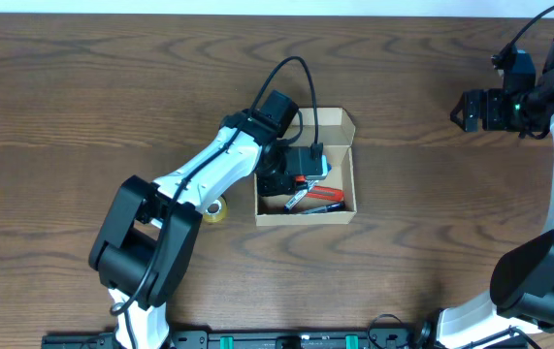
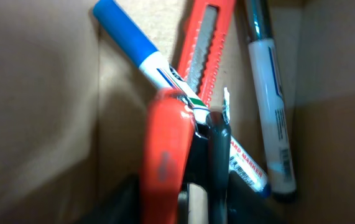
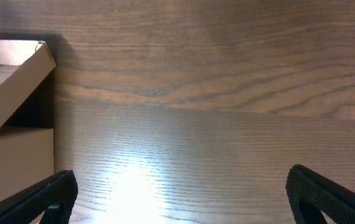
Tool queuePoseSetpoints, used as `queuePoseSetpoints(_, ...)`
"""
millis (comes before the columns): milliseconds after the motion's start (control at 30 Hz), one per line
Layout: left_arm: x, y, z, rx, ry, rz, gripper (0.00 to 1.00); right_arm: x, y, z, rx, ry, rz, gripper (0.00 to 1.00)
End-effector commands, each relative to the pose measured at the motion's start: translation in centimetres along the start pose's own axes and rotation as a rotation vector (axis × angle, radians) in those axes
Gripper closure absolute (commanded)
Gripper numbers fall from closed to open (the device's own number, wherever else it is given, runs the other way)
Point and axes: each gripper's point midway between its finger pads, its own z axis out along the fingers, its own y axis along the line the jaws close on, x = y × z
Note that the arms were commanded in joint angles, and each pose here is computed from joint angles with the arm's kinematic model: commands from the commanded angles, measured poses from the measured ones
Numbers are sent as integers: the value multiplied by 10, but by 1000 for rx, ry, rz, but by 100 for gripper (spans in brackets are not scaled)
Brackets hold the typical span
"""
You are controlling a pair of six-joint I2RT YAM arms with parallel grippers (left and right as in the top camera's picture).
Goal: Pack container
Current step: 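Carry the knife over the box and lower it inside, then open the left gripper and move it back over the yellow tape roll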
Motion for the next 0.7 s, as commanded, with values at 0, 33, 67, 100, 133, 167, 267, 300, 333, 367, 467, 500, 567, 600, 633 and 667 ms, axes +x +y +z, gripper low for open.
queuePoseSetpoints(0, -5, -2, -1, 10, -20, -25, 53, 3, 1, 5, -8, 15, -6, 1)
queuePoseSetpoints(33, -6, -2, -1, 11, -20, -27, 51, 3, 1, 5, -8, 15, -6, 1)
queuePoseSetpoints(67, -5, -2, -1, 11, -20, -39, 46, 3, 1, 5, -8, 15, -5, 1)
queuePoseSetpoints(100, -6, -2, -1, 11, -20, -55, 40, 3, 1, 5, -8, 16, -5, 1)
queuePoseSetpoints(133, -5, -2, -2, 11, -20, -70, 38, 3, 1, 5, -8, 17, -5, 1)
queuePoseSetpoints(167, -6, -2, -2, 11, -20, -90, 39, 3, 1, 5, -8, 17, -5, 1)
queuePoseSetpoints(267, -7, -2, -5, 11, -19, -131, 30, 3, 1, 5, -8, 18, -5, 1)
queuePoseSetpoints(300, -9, -2, -9, 11, -19, -142, 30, 3, 1, 5, -8, 18, -5, 1)
queuePoseSetpoints(333, -10, -1, -14, 10, -18, -151, 30, 3, 1, 5, -8, 18, -5, 1)
queuePoseSetpoints(367, -13, 0, -19, 5, -18, -158, 30, 3, 1, 5, -8, 18, -5, 1)
queuePoseSetpoints(467, -20, 7, -45, -42, 1, -173, 33, 3, 1, 5, -8, 18, -5, 1)
queuePoseSetpoints(500, -22, 10, -57, -70, 12, -184, 34, 3, 1, 5, -8, 18, -5, 1)
queuePoseSetpoints(567, -25, 14, -80, -113, 31, -213, 34, 4, 1, 5, -8, 18, -5, 1)
queuePoseSetpoints(600, -26, 15, -93, -137, 43, -234, 32, 4, 1, 5, -8, 18, -5, 1)
queuePoseSetpoints(633, -26, 16, -105, -161, 55, -253, 28, 4, 1, 5, -8, 18, -5, 1)
queuePoseSetpoints(667, -26, 17, -117, -185, 67, -275, 24, 4, 1, 5, -8, 18, -5, 1)
